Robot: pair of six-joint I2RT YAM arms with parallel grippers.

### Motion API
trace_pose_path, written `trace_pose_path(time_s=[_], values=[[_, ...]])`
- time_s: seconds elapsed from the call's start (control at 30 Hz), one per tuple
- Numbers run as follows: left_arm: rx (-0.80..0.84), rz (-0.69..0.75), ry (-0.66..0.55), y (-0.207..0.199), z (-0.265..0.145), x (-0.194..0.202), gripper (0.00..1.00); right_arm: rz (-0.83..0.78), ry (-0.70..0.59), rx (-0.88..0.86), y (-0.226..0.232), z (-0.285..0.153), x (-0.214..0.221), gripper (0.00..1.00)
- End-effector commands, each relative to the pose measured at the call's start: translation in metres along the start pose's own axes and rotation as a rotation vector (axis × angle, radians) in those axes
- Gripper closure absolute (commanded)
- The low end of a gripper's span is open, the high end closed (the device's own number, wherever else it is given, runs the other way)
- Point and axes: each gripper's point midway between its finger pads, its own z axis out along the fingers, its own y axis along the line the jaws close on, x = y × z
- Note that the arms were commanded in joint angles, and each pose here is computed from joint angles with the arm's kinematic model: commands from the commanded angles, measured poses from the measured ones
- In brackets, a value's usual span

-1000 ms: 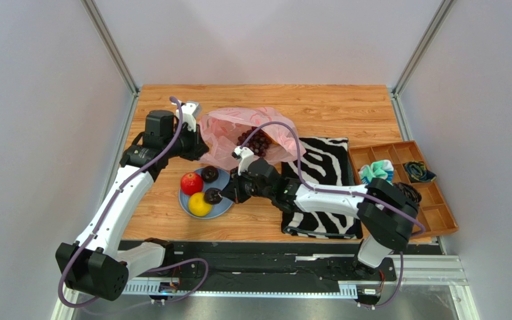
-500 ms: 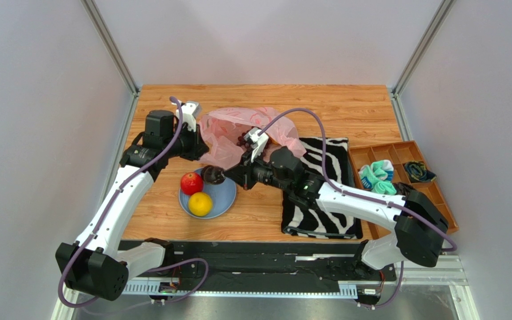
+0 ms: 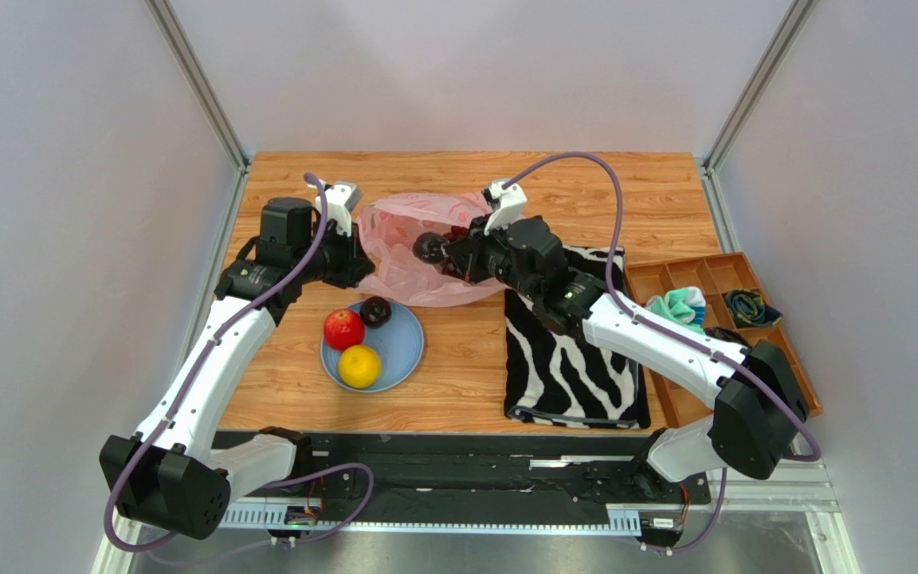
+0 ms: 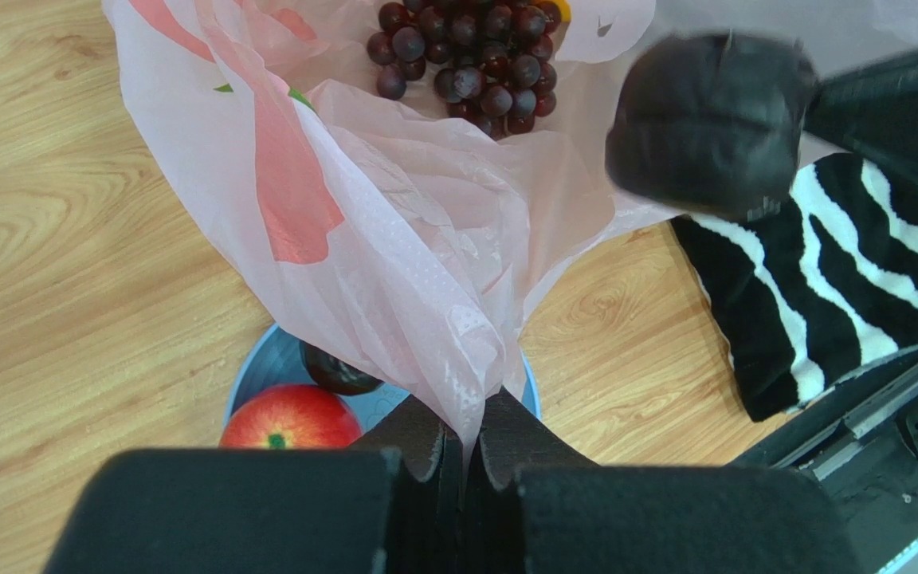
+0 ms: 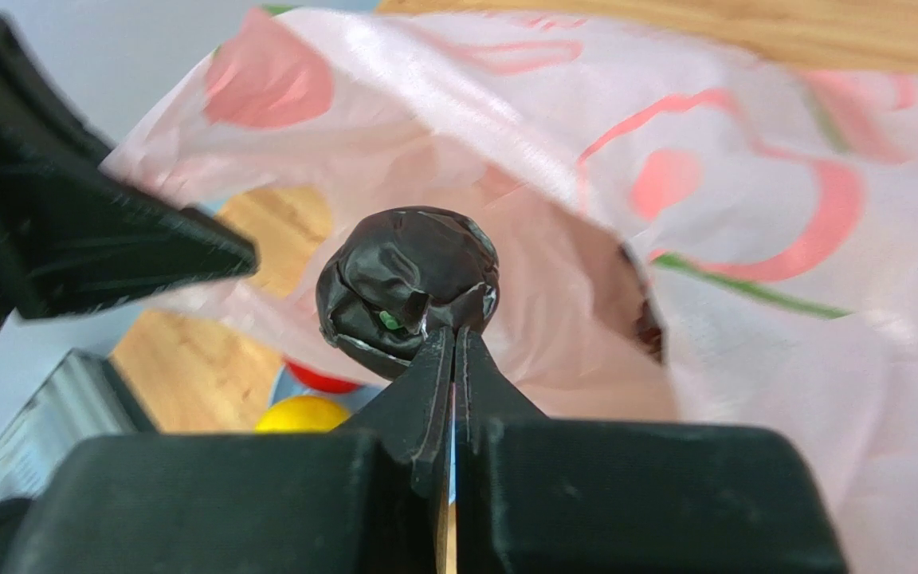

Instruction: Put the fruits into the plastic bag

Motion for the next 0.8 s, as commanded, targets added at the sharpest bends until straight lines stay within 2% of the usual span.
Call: trace_pose_path(time_s=[0.0,0.13,0.17,0.2,0.27,0.47,0.77], values=[[0.009,0.004,-0.037,-0.003,-0.004,-0.012,1.00,-0.088,-0.040,0.207,-0.030,0.003,-0.027,1.00],[0.010,0.003,-0.034,-0.003,-0.003,-0.012,1.00,-0.141,-0.001,0.307,-0.044,0.015,-0.026,1.00],[0.009,0.003,-0.034,-0.003,-0.004,-0.012,1.00,-0.165,0.063,0.338,-0.051,0.023,-0.007,1.00],[0.007,0.003,-0.034,-0.002,-0.003,-0.012,1.00,-0.174,0.051,0.353,-0.049,0.027,-0.016,1.00],[0.007,0.005,-0.034,-0.002,-0.003,-0.012,1.00,-0.196,0.113,0.368,-0.053,0.036,0.002,1.00],[0.007,0.003,-0.030,-0.002,-0.003,-0.011,1.00,-0.208,0.154,0.366,-0.053,0.055,0.015,1.00],[0.006,0.005,-0.034,-0.002,-0.003,-0.012,1.00,-0.280,0.263,0.454,-0.068,0.071,0.061,1.00]])
